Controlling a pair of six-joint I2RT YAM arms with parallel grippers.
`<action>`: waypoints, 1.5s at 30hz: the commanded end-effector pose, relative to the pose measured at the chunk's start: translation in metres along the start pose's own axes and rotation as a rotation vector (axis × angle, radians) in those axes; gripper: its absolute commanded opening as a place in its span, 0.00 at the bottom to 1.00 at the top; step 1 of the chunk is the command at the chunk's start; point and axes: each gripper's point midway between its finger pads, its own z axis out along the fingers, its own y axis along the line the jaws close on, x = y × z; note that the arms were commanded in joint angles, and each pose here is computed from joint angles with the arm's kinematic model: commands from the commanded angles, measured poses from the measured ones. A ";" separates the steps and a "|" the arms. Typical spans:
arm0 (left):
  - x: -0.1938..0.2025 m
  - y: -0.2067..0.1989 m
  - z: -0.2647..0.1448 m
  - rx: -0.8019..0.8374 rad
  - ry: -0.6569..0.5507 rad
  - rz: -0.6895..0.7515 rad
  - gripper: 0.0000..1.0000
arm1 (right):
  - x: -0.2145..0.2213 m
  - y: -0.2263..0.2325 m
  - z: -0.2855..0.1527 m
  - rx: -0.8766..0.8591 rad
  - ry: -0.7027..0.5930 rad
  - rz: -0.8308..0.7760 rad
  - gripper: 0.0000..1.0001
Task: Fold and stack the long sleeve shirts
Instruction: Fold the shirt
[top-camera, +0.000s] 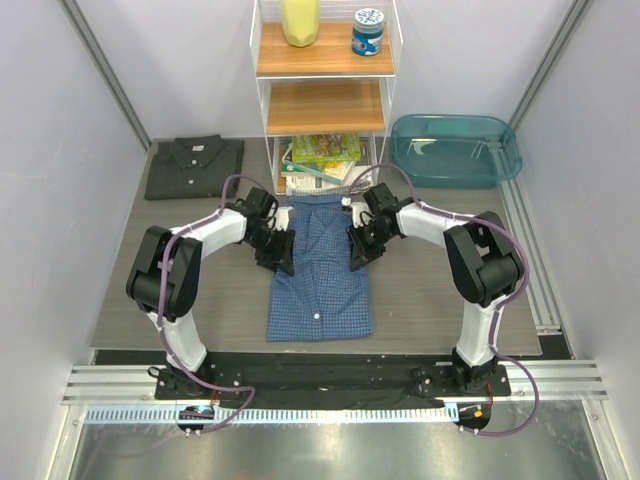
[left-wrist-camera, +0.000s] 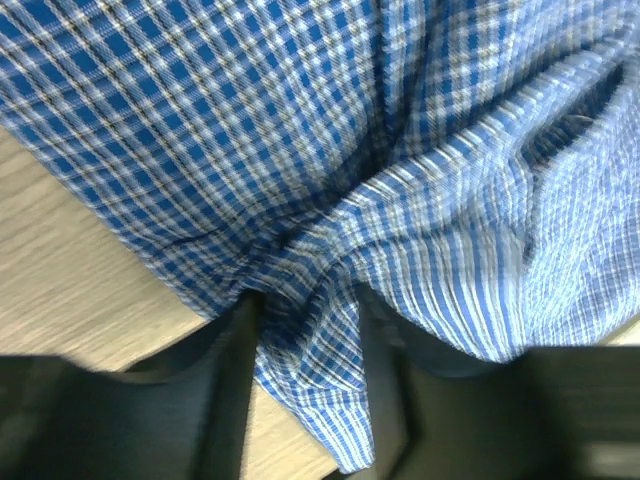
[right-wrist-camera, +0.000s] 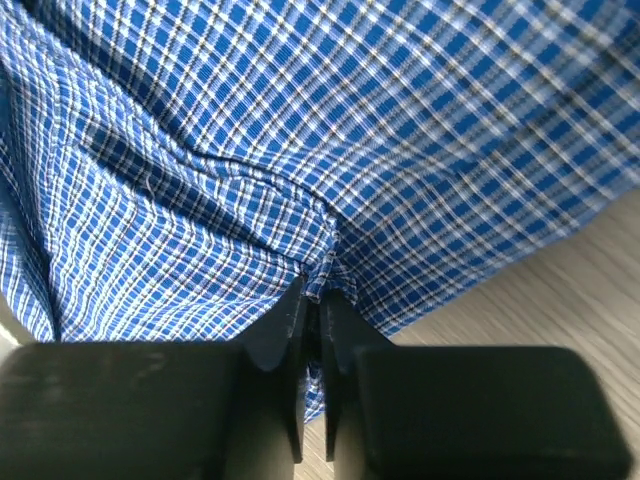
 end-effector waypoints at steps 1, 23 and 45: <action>-0.013 0.004 -0.027 0.104 -0.094 -0.033 0.56 | -0.006 -0.012 -0.029 0.097 -0.021 -0.042 0.31; 0.066 -0.114 -0.067 0.615 -0.307 -0.168 0.95 | 0.109 0.148 -0.011 -0.563 0.191 0.055 0.73; 0.028 -0.002 -0.052 0.168 -0.155 -0.217 0.54 | 0.046 0.025 -0.061 -0.209 -0.116 0.314 0.63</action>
